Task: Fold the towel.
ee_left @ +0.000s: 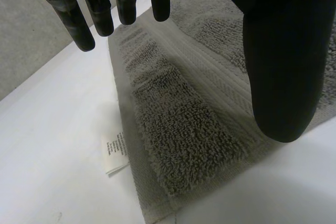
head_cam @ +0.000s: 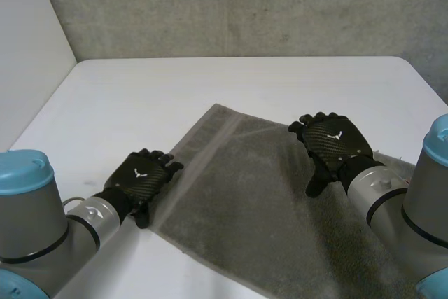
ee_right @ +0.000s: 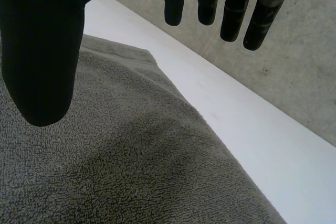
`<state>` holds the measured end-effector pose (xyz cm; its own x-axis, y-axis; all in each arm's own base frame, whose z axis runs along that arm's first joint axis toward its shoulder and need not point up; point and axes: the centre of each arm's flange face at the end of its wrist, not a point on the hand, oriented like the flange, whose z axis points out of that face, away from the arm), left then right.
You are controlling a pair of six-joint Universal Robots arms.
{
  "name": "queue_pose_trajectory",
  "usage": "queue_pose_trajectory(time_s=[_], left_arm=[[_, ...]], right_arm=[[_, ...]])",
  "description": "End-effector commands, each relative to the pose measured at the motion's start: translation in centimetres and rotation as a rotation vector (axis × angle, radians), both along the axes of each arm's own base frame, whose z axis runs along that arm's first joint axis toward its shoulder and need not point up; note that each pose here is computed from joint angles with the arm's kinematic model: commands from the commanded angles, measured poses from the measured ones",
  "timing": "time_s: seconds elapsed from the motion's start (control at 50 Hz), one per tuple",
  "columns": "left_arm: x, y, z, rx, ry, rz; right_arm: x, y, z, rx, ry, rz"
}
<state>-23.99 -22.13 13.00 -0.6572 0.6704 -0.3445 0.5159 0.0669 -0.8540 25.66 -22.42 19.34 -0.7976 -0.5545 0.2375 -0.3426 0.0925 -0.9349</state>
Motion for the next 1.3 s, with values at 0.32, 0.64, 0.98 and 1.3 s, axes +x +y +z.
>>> queue_pose_trajectory(time_s=[0.32, 0.64, 0.98, 1.3], left_arm=[[-0.1, -0.3, -1.9, 0.021, -0.026, -0.003], [-1.2, -3.5, -1.9, -0.088, 0.002, -0.005], [-2.4, -4.4, 0.0, -0.15, 0.05, -0.017], [-0.5, -5.8, 4.3, -0.195, 0.223, 0.139]], right_arm=[[0.0, 0.1, -0.8, 0.018, 0.009, 0.0], [0.0, 0.1, -1.2, 0.028, 0.016, 0.003], [0.0, -0.1, -1.4, 0.023, 0.021, -0.003], [-1.0, 1.9, -1.1, 0.14, 0.118, 0.009]])
